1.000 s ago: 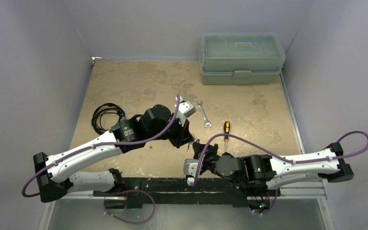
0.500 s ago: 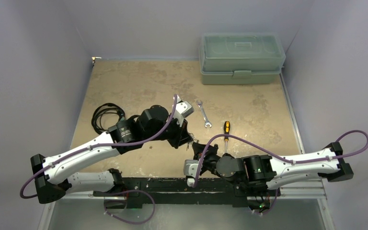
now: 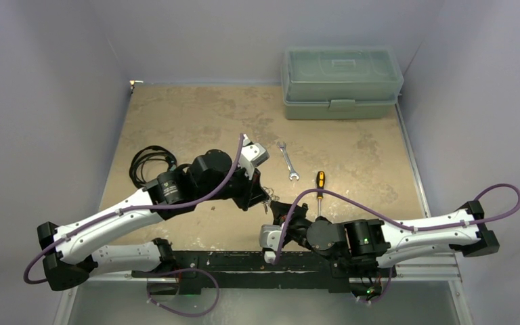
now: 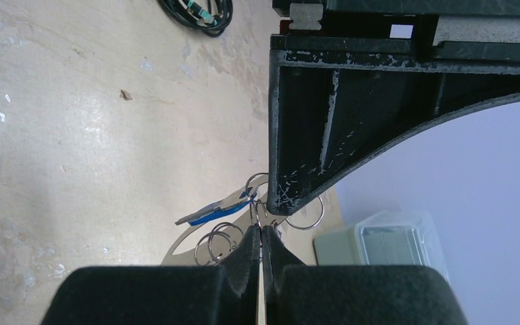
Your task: Put the keys on the keyring
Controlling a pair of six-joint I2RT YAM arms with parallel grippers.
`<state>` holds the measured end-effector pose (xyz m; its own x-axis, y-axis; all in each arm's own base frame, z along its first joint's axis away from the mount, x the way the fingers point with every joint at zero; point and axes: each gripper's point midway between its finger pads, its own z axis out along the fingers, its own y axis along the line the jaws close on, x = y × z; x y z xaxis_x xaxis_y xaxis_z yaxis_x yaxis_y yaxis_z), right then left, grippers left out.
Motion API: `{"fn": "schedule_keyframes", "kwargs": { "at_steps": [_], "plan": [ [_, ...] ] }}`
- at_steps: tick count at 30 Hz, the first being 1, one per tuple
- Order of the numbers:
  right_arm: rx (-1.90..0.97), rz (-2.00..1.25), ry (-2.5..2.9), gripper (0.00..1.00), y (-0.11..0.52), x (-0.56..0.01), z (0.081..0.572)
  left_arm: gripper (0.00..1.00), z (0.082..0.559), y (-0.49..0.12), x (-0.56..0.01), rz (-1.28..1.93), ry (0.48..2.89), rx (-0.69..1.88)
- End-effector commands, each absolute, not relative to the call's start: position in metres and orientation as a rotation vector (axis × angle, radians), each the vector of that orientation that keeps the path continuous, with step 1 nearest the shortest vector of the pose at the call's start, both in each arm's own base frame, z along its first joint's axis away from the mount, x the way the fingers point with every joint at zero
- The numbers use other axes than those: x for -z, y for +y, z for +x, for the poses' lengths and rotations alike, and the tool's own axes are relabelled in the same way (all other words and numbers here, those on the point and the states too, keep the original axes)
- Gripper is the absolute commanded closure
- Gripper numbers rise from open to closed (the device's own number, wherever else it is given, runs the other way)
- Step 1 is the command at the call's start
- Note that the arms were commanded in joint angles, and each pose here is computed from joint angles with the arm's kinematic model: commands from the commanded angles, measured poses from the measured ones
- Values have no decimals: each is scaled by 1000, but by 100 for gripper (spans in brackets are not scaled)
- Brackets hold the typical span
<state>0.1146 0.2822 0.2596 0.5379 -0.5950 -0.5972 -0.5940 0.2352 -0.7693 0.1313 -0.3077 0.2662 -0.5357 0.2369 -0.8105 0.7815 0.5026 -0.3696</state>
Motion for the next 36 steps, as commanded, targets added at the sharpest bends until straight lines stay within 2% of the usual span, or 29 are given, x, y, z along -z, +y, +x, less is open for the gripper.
{"fn": "schedule_keyframes", "kwargs": {
  "at_steps": [1, 26, 32, 36],
  "plan": [
    [-4, -1353, 1101, 100, 279, -274, 117, 100, 132, -299, -275, 808, 2023, 964],
    [-34, -1333, 1094, 100, 278, -280, 116, 100, 133, -283, -278, 748, 1995, 939],
    [-60, -1326, 1090, 100, 280, -283, 113, 100, 133, -277, -287, 763, 1922, 937],
    [-116, -1312, 1067, 100, 281, -290, 109, 80, 134, -270, -298, 782, 1813, 928]
  ]
}}
